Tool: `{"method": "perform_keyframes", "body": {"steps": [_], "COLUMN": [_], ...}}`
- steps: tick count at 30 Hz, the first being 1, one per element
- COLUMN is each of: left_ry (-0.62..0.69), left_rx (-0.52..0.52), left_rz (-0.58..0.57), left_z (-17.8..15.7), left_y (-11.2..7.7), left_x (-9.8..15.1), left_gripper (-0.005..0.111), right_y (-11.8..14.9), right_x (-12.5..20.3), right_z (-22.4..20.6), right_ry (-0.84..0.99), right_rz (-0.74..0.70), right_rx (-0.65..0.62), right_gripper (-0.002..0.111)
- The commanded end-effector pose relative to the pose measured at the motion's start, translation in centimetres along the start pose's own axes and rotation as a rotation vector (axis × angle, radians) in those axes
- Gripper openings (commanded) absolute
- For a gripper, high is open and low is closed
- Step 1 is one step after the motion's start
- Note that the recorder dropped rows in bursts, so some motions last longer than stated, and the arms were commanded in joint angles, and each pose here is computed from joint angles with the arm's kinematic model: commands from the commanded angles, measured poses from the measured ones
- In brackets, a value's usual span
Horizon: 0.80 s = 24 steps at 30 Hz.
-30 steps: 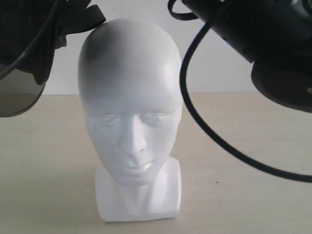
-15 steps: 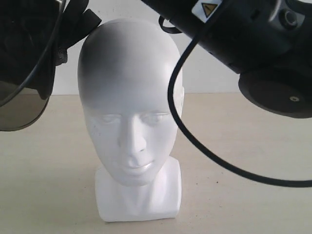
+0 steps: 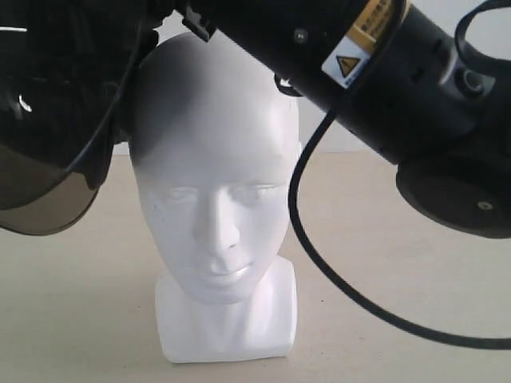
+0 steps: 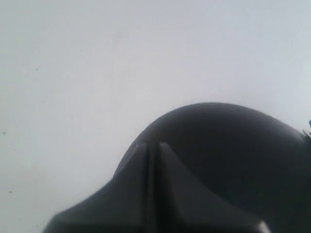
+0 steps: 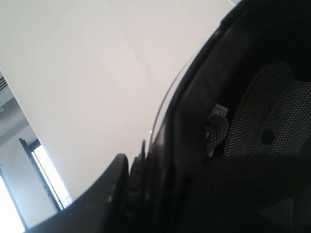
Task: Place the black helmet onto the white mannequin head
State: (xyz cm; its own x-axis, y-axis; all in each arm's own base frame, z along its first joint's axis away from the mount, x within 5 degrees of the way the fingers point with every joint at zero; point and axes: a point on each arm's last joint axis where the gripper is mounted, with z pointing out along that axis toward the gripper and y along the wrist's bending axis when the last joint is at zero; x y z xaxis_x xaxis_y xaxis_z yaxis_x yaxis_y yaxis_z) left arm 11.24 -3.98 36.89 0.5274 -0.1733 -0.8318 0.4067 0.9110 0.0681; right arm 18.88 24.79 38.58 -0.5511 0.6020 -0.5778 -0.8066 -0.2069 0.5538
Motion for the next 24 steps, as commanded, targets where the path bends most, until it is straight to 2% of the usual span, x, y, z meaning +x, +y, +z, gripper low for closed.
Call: {"method": "perform_keyframes", "body": {"steps": [1, 4, 9, 19, 24], "left_ry": [0.004, 0.01, 0.083, 0.064, 0.031], "left_rx": [0.06, 0.062, 0.128, 0.179, 0.197], "left_rz": [-0.002, -0.017, -0.029, -0.071, -0.078], "left_z": [2.5, 3.8, 5.8, 7.1, 7.1], "left_y": [0.1, 0.5, 0.5, 0.6, 0.5], "left_x": [-0.4, -0.4, 0.9, 2.0, 1.7], "left_gripper": [0.004, 0.004, 0.004, 0.004, 0.004], "right_y": [2.1, 2.9, 3.5, 2.2, 1.6], "right_x": [-1.2, -1.6, -1.9, -1.1, -0.6], "right_z": [-0.6, -1.0, -1.6, -3.0, -3.7], "right_ry": [-0.083, -0.101, -0.129, -0.139, -0.137], "right_rz": [-0.087, -0.135, -0.16, -0.164, -0.167], "right_rx": [-0.085, -0.09, -0.083, -0.004, 0.034], "right_gripper": [0.0, 0.0, 0.0, 0.0, 0.0]}}
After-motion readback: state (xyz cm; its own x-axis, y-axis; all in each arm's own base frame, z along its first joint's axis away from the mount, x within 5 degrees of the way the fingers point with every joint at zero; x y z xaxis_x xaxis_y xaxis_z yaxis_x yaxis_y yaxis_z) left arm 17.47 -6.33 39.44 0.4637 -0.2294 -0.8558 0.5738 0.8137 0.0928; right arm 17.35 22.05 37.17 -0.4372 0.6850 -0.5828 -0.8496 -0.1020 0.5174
